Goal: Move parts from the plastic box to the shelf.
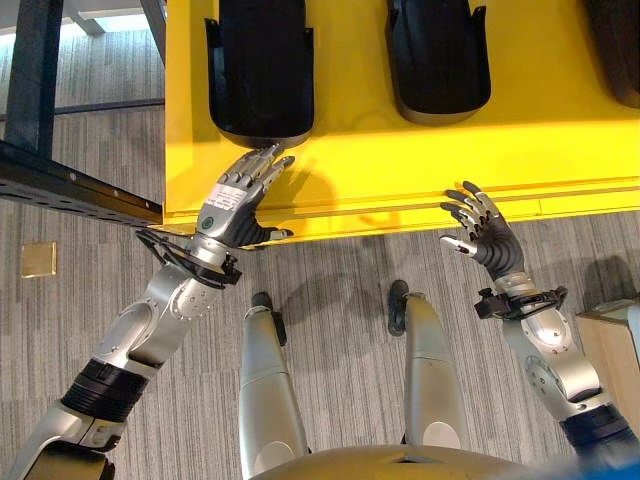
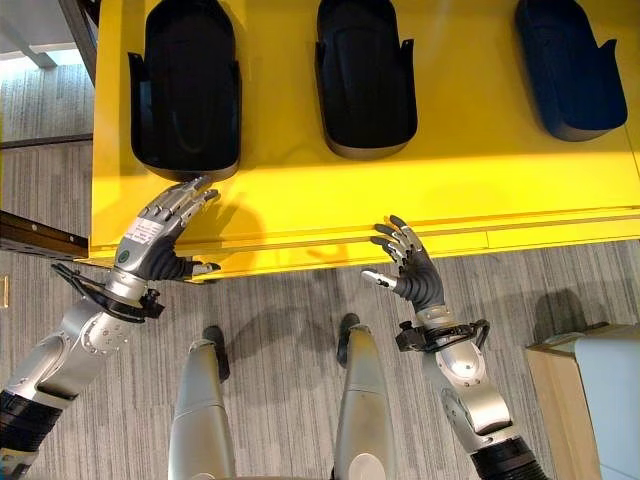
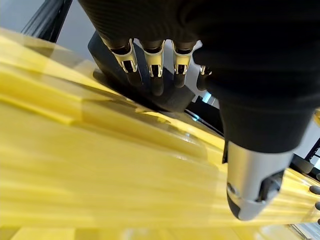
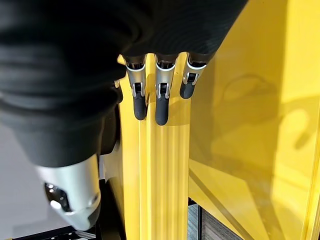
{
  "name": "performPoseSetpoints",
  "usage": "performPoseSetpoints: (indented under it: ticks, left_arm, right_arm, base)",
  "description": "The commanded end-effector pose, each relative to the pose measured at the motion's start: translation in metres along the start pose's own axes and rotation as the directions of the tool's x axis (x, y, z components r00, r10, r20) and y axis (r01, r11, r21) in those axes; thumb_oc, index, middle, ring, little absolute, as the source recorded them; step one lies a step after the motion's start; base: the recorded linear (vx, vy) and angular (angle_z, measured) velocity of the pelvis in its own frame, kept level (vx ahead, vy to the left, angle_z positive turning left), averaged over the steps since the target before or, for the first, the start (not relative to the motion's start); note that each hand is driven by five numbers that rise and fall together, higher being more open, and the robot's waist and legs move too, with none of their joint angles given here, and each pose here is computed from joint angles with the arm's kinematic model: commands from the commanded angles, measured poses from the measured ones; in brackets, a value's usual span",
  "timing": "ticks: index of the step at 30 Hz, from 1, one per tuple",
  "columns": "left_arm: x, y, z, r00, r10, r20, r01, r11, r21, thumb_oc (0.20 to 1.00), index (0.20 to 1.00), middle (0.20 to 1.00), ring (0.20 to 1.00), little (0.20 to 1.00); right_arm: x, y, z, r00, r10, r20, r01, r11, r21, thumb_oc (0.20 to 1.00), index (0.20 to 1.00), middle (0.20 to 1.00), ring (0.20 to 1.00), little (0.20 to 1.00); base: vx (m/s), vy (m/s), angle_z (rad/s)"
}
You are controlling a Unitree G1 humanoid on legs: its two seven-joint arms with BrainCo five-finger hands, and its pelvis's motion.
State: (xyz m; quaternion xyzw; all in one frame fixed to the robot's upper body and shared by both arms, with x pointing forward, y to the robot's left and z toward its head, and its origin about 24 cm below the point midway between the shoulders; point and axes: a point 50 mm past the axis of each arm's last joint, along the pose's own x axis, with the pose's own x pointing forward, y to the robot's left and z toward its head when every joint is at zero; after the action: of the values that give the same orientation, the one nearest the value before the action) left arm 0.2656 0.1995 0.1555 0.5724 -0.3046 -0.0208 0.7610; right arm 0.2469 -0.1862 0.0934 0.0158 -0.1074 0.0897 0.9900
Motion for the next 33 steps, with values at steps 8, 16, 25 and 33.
performPoseSetpoints:
  ticks: [8, 16, 25, 33]
  left_arm:
    - [0.012, 0.002, 0.002, 0.997, 0.078, 0.013, -0.078, 0.997, 0.007, 1.0, 1.0, 1.0, 1.0, 1.0]
    - [0.022, 0.003, 0.003, 0.996, 0.09, 0.027, -0.091, 0.996, 0.015, 1.0, 1.0, 1.0, 1.0, 1.0]
    - [0.03, 0.0, 0.004, 0.995, 0.09, 0.03, -0.09, 0.996, 0.001, 1.0, 1.0, 1.0, 1.0, 1.0]
    - [0.03, -0.002, 0.003, 0.997, 0.08, 0.02, -0.08, 0.997, 0.003, 1.0, 1.0, 1.0, 1.0, 1.0]
  right_arm:
    - [0.001, 0.0, 0.014, 0.997, 0.009, 0.08, -0.009, 1.0, -0.004, 1.0, 1.0, 1.0, 1.0, 1.0]
    - [0.0, -0.001, 0.014, 0.997, 0.008, 0.075, -0.007, 1.0, -0.004, 1.0, 1.0, 1.0, 1.0, 1.0]
    - [0.001, -0.001, 0.014, 0.997, 0.012, 0.073, -0.012, 1.0, -0.007, 1.0, 1.0, 1.0, 1.0, 1.0]
    - [0.001, -0.001, 0.013, 0.998, 0.015, 0.069, -0.014, 1.0, -0.008, 1.0, 1.0, 1.0, 1.0, 1.0]
  base:
    - [-0.02, 0.002, 0.0]
    - [-0.01, 0.002, 0.0]
    - [0.0, 0.003, -0.02]
    - [0.02, -0.001, -0.01]
